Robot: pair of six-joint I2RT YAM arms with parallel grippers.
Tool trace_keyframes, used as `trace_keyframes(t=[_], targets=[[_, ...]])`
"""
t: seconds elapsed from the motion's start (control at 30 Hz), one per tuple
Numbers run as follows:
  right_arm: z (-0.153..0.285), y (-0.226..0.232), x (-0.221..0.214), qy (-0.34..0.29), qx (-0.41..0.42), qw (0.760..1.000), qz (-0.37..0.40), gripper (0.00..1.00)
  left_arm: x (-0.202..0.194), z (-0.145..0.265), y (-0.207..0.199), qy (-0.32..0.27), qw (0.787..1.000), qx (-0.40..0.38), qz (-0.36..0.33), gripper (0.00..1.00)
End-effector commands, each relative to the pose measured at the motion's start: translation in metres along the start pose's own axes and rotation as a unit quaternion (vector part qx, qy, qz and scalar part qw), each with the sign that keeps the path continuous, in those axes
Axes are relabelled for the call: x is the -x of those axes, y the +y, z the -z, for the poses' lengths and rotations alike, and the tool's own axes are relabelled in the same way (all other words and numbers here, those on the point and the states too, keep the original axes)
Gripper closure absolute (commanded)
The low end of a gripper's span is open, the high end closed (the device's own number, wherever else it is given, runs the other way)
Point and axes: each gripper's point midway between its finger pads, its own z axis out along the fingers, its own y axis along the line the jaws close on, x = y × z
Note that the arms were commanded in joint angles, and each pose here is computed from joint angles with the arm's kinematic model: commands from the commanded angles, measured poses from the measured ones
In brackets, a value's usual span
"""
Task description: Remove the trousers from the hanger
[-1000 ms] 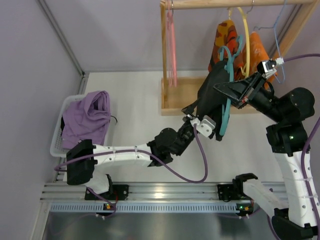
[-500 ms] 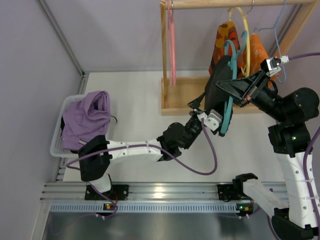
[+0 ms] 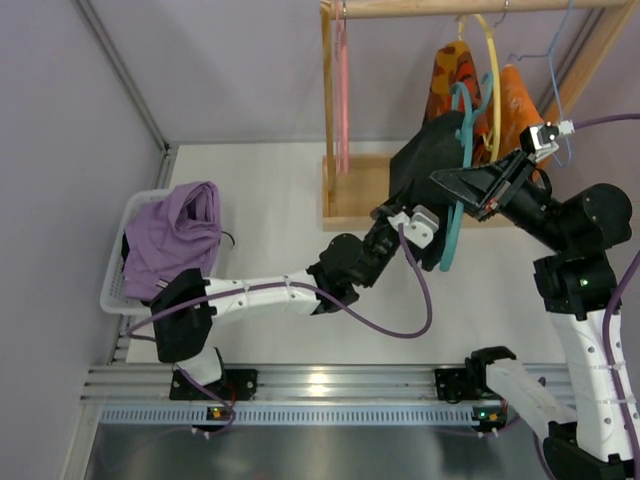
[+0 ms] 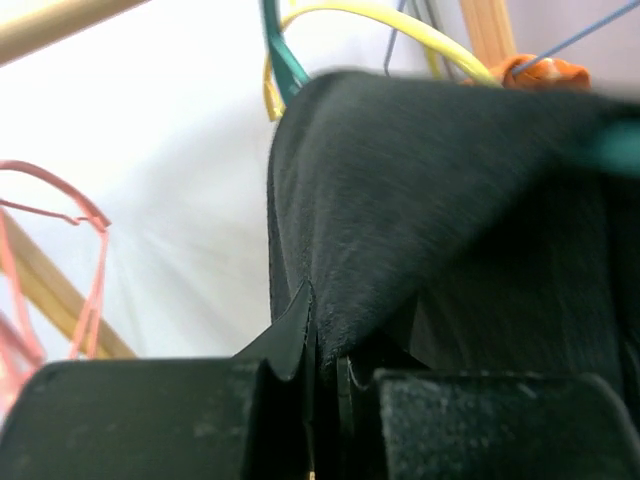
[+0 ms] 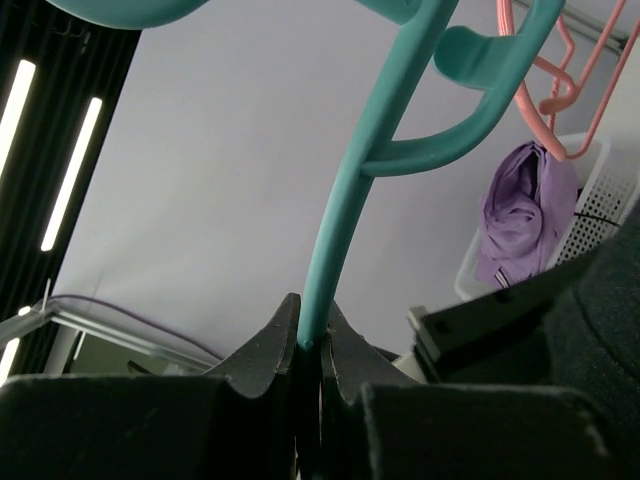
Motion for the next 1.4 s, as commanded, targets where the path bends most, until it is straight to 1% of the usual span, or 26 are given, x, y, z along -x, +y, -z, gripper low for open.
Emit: trace_keyframes(t=[0.0,0.07,0.13,0.2,0.3,0.37,0.43,0.47,0.5,0.57,0.6,0.63,0.7,0.73,0.83,0.9,0.97,1.07,1.23,1.37], targets=[[0.006,0.009,-0.003,-0.002,0.039,0.997,0.066,1.00,0.067,0.006,0.069,-0.061,0.996,0.062,0.035,1.00],[0.006,-0.009,-0.003,-0.001,0.024,0.998,0.066,1.00,0.077,0.007,0.077,-0.062,0.996,0.056,0.034,1.00],[0.005,-0.033,-0.001,-0.003,0.013,0.998,0.067,1.00,0.096,0.009,0.093,-0.071,0.995,0.062,0.040,1.00],[0.005,-0.062,-0.002,0.003,-0.007,0.999,0.044,1.00,0.110,0.012,0.108,-0.076,0.994,0.071,0.040,1.00],[0.007,-0.088,0.002,0.001,-0.023,0.999,0.026,1.00,0.127,0.016,0.128,-0.079,0.993,0.083,0.038,1.00],[0.010,-0.093,0.007,-0.004,-0.021,0.999,0.029,1.00,0.135,0.019,0.138,-0.080,0.992,0.090,0.040,1.00],[0.011,-0.106,0.004,0.006,-0.028,0.999,0.020,1.00,0.149,0.019,0.152,-0.081,0.990,0.100,0.049,1.00],[0.015,-0.116,0.013,-0.010,-0.042,0.999,0.019,1.00,0.152,0.018,0.157,-0.076,0.990,0.108,0.053,1.00],[0.017,-0.128,0.013,-0.013,-0.053,0.998,0.010,1.00,0.164,0.017,0.167,-0.083,0.988,0.116,0.062,1.00],[0.020,-0.144,0.014,-0.016,-0.076,0.997,0.009,1.00,0.176,0.016,0.176,-0.092,0.985,0.125,0.071,1.00],[0.022,-0.158,0.012,-0.016,-0.096,0.995,-0.004,1.00,0.186,0.014,0.181,-0.103,0.983,0.128,0.077,1.00],[0.023,-0.166,0.012,-0.016,-0.109,0.994,0.006,1.00,0.193,0.013,0.185,-0.109,0.982,0.131,0.079,1.00],[0.028,-0.186,0.009,-0.017,-0.141,0.990,-0.006,1.00,0.201,0.007,0.185,-0.115,0.981,0.132,0.083,1.00],[0.031,-0.195,0.006,-0.015,-0.155,0.988,-0.012,1.00,0.219,0.006,0.199,-0.130,0.977,0.141,0.093,1.00],[0.037,-0.216,-0.003,-0.010,-0.177,0.984,-0.024,1.00,0.236,-0.003,0.202,-0.149,0.974,0.143,0.094,1.00],[0.042,-0.230,-0.007,-0.012,-0.194,0.981,-0.027,1.00,0.257,-0.005,0.214,-0.172,0.968,0.153,0.098,1.00],[0.045,-0.240,-0.011,-0.009,-0.203,0.979,-0.028,1.00,0.273,-0.006,0.225,-0.186,0.963,0.163,0.104,1.00],[0.049,-0.249,-0.016,-0.006,-0.212,0.977,-0.032,1.00,0.284,-0.006,0.230,-0.197,0.960,0.167,0.108,1.00],[0.050,-0.248,-0.017,-0.002,-0.213,0.977,-0.014,1.00,0.296,0.004,0.241,-0.206,0.956,0.173,0.113,1.00],[0.052,-0.244,-0.018,0.003,-0.215,0.977,0.010,1.00,0.303,0.020,0.263,-0.206,0.951,0.195,0.124,1.00]])
